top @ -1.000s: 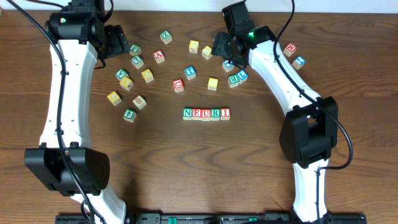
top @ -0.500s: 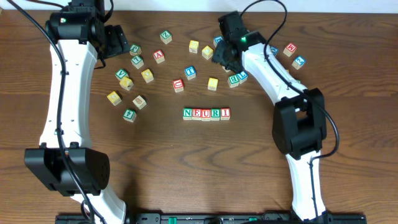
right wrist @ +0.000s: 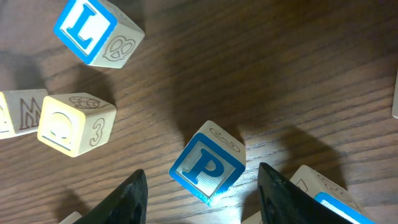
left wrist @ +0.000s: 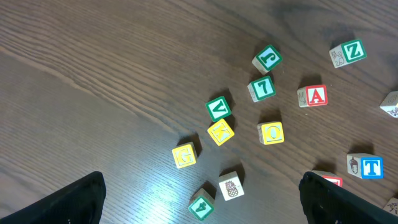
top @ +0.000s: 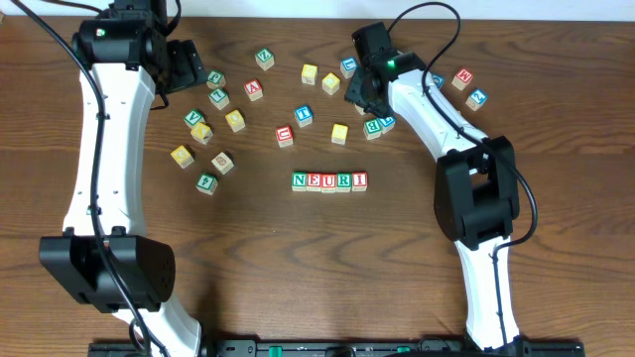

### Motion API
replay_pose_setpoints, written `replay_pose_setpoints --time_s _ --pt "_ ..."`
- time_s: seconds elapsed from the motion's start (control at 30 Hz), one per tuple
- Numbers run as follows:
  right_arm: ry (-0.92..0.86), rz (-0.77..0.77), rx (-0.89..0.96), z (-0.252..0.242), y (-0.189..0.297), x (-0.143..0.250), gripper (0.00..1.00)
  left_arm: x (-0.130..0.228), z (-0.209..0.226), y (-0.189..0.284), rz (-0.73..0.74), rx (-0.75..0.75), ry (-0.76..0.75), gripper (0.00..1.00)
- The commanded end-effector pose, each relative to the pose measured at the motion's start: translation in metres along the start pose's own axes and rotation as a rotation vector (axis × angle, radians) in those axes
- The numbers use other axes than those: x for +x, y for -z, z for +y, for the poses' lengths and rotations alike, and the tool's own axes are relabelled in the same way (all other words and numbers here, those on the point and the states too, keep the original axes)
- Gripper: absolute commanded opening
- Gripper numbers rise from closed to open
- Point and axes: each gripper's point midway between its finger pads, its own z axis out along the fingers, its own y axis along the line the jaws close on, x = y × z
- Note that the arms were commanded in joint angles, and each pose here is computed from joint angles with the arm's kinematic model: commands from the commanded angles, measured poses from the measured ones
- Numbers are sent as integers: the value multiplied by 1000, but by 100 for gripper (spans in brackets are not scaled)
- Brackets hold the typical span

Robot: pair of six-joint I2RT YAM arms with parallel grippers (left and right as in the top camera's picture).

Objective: Spell out NEURIPS

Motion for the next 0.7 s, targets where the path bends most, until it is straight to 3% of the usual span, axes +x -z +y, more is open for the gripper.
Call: replay_pose_setpoints --time_s 0.0,0.2,0.37,0.53,0.67 --pt "-14 6 30 -8 -12 2 52 -4 3 8 -19 -1 1 98" --pt "-13 18 43 -12 -23 6 51 -4 3 8 -19 -1 1 98" --pt "46 16 43 -15 -24 3 42 -4 3 8 -19 -1 1 98" --pt "153 8 36 -13 -24 1 33 -4 3 8 -19 -1 1 98" --pt "309 -9 21 -10 -24 -4 34 -4 3 8 -19 -1 1 98"
